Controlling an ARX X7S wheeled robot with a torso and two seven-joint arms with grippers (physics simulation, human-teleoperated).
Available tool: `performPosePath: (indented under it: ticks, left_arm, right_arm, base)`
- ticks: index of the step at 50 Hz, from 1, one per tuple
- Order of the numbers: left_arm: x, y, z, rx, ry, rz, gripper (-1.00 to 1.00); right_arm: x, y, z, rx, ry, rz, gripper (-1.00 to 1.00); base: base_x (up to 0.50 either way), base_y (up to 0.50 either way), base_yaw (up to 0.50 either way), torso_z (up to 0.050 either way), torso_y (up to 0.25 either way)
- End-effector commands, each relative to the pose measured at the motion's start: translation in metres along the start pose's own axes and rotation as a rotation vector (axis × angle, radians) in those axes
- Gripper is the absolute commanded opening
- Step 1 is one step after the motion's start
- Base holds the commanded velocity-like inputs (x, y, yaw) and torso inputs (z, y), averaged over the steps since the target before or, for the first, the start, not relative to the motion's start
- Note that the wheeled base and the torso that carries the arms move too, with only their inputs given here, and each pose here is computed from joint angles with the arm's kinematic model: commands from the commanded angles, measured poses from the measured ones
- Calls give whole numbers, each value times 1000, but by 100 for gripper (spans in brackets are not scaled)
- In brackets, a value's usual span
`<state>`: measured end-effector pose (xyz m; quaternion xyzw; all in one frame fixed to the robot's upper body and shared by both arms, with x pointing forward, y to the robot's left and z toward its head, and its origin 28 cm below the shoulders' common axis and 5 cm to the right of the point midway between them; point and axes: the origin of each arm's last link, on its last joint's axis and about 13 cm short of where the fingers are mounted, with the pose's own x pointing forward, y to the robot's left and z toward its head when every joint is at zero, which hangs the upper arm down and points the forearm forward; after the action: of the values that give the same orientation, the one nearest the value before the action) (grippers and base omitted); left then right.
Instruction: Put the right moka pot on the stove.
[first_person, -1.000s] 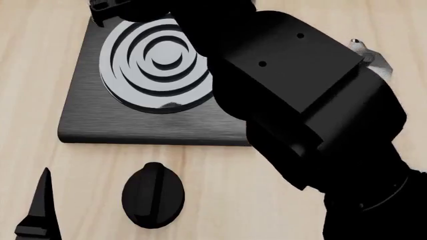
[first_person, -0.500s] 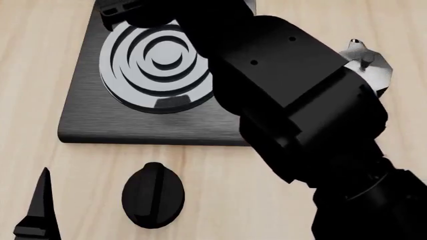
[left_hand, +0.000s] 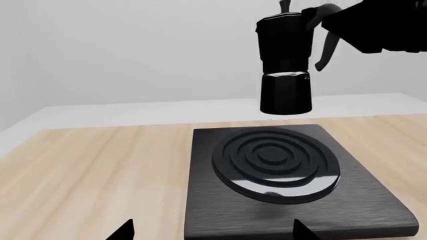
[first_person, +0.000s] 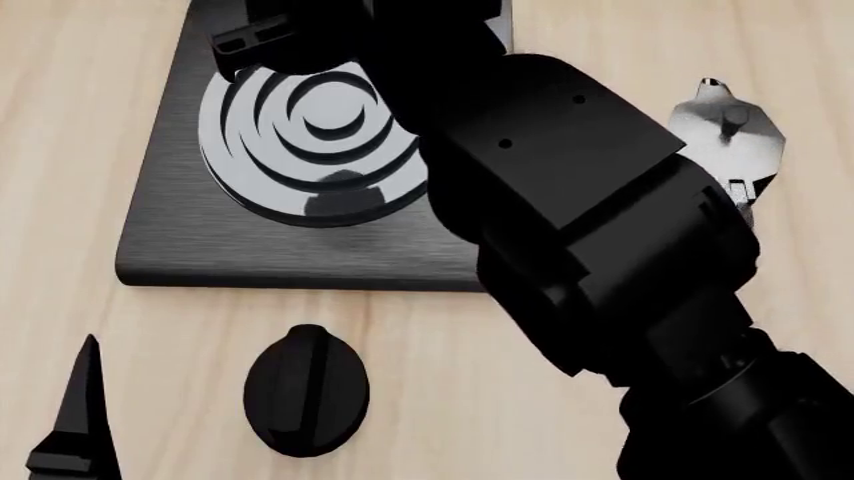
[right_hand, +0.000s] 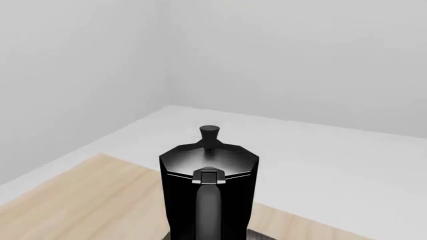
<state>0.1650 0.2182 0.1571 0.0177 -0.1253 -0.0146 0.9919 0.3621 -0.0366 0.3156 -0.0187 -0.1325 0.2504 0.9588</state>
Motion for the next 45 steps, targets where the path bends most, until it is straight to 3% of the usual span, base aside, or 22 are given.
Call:
performPosePath:
  ticks: [1,45]
  left_arm:
    - [0,0,0,0,0,1,100]
    - [0,0,0,-3,-4,-1,100]
  right_arm:
    - [1,-2,3,-17,-31,-1,-100]
    - [10,-4,-25,-28,4,-2,-100]
  base:
    - [0,0,0,0,0]
    - [0,0,0,0,1]
